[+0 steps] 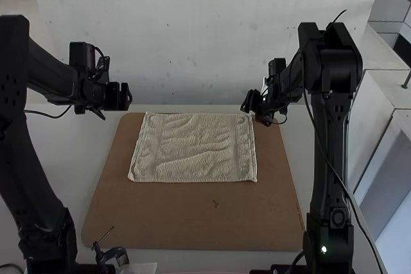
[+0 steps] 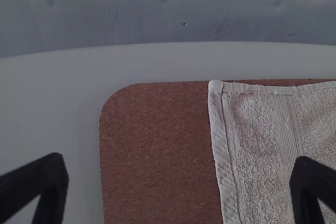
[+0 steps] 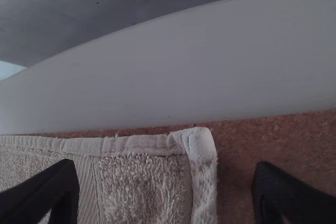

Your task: Fold the towel.

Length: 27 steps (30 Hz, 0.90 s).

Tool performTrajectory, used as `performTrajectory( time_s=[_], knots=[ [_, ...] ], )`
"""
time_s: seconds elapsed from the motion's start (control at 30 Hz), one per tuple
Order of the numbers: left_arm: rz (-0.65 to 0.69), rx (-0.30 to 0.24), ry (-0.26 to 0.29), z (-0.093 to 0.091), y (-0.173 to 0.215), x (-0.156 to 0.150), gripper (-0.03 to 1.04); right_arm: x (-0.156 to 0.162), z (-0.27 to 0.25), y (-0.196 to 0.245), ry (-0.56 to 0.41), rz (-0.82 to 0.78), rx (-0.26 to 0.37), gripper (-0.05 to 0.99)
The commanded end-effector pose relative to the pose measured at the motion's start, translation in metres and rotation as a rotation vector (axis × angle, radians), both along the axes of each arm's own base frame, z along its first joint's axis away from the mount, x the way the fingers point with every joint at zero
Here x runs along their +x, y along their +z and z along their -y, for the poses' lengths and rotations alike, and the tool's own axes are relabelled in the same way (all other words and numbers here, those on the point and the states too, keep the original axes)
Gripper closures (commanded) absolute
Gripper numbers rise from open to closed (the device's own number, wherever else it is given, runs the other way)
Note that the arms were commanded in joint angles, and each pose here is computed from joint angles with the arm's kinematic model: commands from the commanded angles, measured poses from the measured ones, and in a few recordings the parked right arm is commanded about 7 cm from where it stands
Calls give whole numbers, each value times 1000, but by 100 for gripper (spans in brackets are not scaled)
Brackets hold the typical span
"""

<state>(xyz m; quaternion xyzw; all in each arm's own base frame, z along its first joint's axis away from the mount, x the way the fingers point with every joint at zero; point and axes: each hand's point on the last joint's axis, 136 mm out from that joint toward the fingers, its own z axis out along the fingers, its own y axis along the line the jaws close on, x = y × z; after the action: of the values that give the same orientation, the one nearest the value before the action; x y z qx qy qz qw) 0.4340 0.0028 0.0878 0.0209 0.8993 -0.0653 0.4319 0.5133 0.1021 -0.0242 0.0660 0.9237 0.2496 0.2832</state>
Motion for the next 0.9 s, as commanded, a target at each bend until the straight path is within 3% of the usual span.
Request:
performTrajectory(
  time_s=[0.0,0.3,0.5,0.6,0.7,0.77,0.87],
  knots=[
    [26,4,-1,-5,9,-1,7,9,-8,0,2,7,28,25],
    [23,1,4,-8,7,-2,7,8,-26,-12,20,-9,39,25],
    [-2,-8,6,-11,-5,2,7,6,-33,-14,29,-15,43,32],
    [-5,-11,0,-9,-7,2,7,5,-33,-18,22,-27,47,46],
    [-11,-12,-2,-8,-11,2,7,3,-34,-21,20,-36,51,49],
    [-11,-12,-2,-8,-12,3,7,2,-34,-23,15,-44,53,60],
    [-12,-13,-1,-9,-15,5,7,0,-31,-24,11,-48,53,63]
  ],
)
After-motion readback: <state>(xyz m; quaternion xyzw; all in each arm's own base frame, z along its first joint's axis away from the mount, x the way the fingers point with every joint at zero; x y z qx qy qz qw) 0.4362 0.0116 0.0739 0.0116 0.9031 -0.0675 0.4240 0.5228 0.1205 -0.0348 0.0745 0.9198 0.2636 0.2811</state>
